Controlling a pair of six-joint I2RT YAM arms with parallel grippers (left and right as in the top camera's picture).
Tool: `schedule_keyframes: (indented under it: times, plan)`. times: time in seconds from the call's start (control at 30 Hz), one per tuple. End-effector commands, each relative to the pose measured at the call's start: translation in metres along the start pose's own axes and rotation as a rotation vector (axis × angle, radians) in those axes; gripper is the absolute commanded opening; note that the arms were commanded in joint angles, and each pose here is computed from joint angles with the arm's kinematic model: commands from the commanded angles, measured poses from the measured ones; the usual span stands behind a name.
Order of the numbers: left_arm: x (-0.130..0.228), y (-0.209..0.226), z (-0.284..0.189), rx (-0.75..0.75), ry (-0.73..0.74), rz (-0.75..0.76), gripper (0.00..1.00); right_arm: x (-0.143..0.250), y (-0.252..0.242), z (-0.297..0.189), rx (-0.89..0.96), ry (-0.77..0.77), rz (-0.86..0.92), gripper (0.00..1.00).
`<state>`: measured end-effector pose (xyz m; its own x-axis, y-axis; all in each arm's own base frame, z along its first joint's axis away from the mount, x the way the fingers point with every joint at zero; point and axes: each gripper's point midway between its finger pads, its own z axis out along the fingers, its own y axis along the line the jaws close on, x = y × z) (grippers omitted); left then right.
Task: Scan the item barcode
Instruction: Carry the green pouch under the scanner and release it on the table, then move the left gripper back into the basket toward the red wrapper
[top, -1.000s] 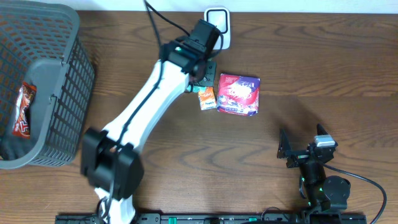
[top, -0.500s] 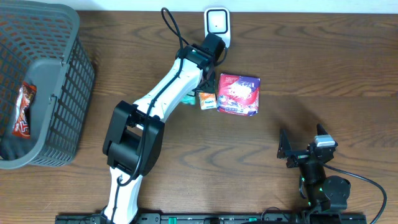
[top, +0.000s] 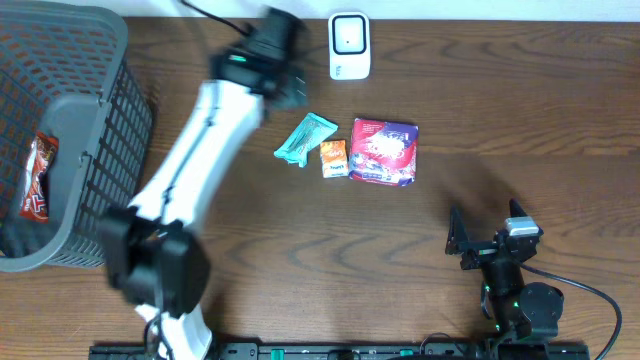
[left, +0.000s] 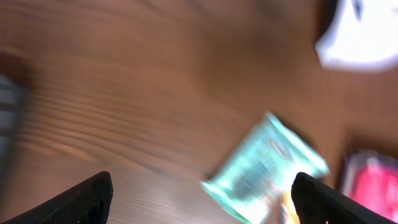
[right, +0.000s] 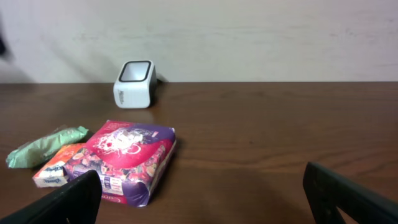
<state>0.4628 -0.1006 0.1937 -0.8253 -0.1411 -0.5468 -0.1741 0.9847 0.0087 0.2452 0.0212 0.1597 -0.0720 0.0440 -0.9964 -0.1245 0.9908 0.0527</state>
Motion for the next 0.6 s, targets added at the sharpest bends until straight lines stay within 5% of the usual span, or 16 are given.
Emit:
schedule_keyframes:
  times: [0.0,0.33,0.57]
  plan:
    - [-0.047,0.083,-0.04,-0.142,-0.153,-0.154,0.92,0.001,0.0,0.0,0.001,0.0,-0.007,0.99]
    - [-0.057,0.287,-0.082,-0.397,-0.248,-0.521,0.92,0.001,0.0,0.0,0.001,0.0,-0.007,0.99]
    - [-0.041,0.317,-0.057,-0.208,-0.166,-0.642,0.91,0.001,0.0,0.0,0.001,0.0,-0.007,0.99]
